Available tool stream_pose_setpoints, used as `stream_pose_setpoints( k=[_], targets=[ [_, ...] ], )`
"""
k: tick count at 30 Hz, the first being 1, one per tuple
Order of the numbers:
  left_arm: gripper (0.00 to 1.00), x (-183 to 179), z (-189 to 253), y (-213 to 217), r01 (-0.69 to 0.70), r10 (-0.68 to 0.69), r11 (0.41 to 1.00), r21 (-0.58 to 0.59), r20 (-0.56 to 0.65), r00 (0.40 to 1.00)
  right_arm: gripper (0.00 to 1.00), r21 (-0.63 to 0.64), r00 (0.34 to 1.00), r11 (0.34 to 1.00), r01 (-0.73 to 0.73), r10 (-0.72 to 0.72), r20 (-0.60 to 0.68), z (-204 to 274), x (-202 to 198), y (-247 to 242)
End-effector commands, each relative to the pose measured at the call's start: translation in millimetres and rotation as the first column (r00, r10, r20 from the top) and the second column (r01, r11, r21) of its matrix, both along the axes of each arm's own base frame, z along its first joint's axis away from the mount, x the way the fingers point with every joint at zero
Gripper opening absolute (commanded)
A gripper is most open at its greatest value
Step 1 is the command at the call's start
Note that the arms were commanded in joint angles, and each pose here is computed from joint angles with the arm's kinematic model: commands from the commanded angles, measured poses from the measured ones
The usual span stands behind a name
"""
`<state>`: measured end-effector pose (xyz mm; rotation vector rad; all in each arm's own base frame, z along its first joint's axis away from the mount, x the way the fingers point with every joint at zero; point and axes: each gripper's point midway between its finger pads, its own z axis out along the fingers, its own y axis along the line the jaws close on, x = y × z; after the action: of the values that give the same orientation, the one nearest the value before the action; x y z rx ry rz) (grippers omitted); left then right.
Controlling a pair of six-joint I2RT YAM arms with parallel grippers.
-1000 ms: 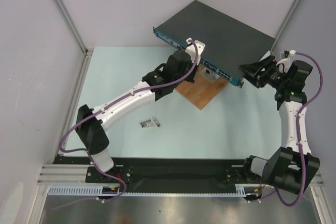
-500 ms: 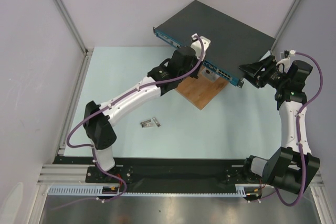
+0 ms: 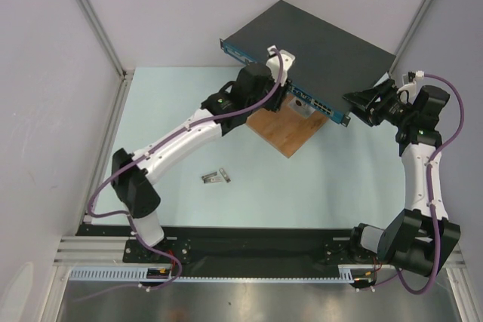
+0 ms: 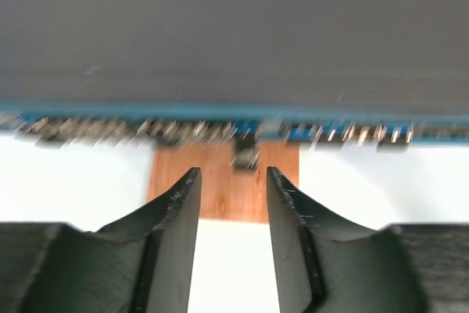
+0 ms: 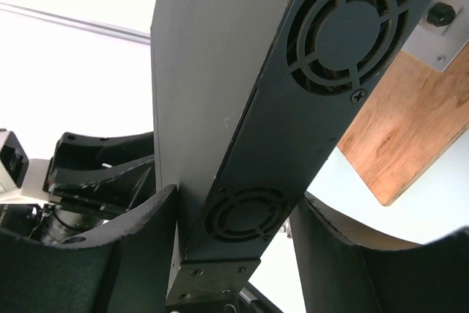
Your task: Insert the plug into the switch port
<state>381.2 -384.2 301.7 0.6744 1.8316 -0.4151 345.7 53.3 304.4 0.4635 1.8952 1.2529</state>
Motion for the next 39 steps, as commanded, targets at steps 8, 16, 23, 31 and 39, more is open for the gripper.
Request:
stream_pose_setpoints(
  k=[8,16,23,31,39],
  targets=[
    [0.36,-30.7,37.7,35.6,0.056,-0.055,0.998,-0.018,0.058,0.997,0.00,-0.086,0.995,0.996,-0.039,0.047,0.092,8.1,10.5,3.9],
    [0.13,-16.2,16.0,10.6,0.076,-0.076,0.997,-0.012,0.003,0.997,0.00,-0.091,0.995,0.995,-0.039,0.046,0.085,8.5,11.2,3.2],
    [0.10,-6.1,19.6,-0.5,0.061,-0.061,0.997,-0.052,0.009,0.998,0.00,-0.094,0.996,0.994,-0.046,0.054,0.076,6.0,10.2,3.7],
    [0.10,6.6,27.9,-12.7,0.052,-0.049,0.994,-0.092,0.029,0.998,0.00,-0.093,0.996,0.994,-0.059,0.065,0.068,3.1,9.3,5.5],
    [0.07,19.8,34.4,-24.4,0.033,-0.026,0.989,-0.141,0.051,0.998,0.00,-0.092,0.995,0.993,-0.071,0.077,0.064,1.2,8.5,6.4]
  ],
)
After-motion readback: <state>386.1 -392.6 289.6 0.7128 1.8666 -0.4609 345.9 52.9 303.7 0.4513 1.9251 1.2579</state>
